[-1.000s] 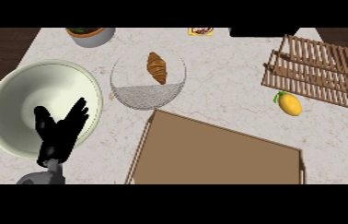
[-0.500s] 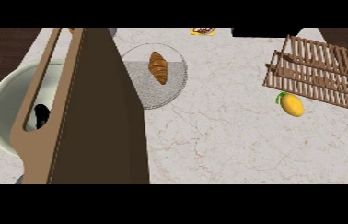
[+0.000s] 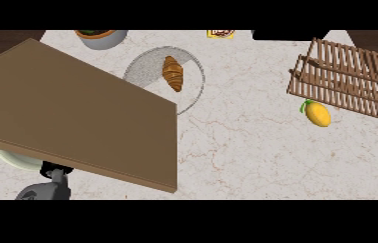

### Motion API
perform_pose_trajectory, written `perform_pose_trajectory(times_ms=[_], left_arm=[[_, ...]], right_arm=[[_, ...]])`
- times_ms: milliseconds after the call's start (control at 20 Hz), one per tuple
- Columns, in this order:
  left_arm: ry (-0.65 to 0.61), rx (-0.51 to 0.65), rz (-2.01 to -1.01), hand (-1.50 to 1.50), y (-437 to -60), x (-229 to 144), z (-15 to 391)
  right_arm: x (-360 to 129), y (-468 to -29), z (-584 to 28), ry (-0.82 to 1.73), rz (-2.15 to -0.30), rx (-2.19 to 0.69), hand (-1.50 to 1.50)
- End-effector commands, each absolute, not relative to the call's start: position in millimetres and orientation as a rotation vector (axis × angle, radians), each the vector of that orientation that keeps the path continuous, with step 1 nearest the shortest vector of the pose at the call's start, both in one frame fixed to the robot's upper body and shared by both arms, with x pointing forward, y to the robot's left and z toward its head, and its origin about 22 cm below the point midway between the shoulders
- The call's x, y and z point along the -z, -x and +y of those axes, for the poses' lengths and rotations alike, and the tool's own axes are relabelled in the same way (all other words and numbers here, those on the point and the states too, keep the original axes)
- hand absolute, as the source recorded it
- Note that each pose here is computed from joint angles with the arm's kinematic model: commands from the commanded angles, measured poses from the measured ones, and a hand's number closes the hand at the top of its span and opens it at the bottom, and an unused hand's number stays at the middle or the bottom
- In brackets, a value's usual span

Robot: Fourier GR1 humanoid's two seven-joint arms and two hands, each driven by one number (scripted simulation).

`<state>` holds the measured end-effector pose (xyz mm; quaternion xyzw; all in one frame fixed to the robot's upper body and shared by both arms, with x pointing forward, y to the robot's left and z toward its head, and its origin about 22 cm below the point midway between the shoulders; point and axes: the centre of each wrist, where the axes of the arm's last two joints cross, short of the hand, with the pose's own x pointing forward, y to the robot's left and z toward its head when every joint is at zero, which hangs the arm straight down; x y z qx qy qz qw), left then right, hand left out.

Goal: Pick the sweet potato from the tray and place it in the tiered shelf

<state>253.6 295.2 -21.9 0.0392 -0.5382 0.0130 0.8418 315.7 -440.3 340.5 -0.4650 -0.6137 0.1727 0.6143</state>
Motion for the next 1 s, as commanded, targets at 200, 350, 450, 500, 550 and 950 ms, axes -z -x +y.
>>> perform_pose_trajectory(times_ms=[200, 350, 450, 500, 550, 950], left_arm=[[-0.087, -0.036, -1.125, 0.0, -249.5, 31.4, 299.3], [-0.082, -0.02, -1.134, 0.0, -258.3, 12.9, 275.6], [-0.08, -0.019, -1.121, 0.0, -247.7, 42.0, 289.8], [-0.07, -0.026, -1.123, 0.0, -239.6, 26.3, 284.7], [-0.077, -0.027, -1.139, 0.0, -273.9, 16.0, 277.8], [-0.081, -0.03, -1.124, 0.0, -245.0, 25.0, 303.8]], right_arm=[[-293.9, -350.4, -460.9, 1.093, -1.405, -0.403, 1.5], [-320.7, -354.1, -462.3, 1.135, -1.377, -0.422, 1.5], [-300.9, -370.2, -447.5, 1.143, -1.402, -0.423, 1.5], [-303.4, -371.5, -458.1, 1.126, -1.415, -0.396, 1.5], [-304.5, -372.5, -460.1, 1.124, -1.434, -0.408, 1.5], [-303.2, -364.5, -486.0, 1.083, -1.479, -0.417, 1.5]])
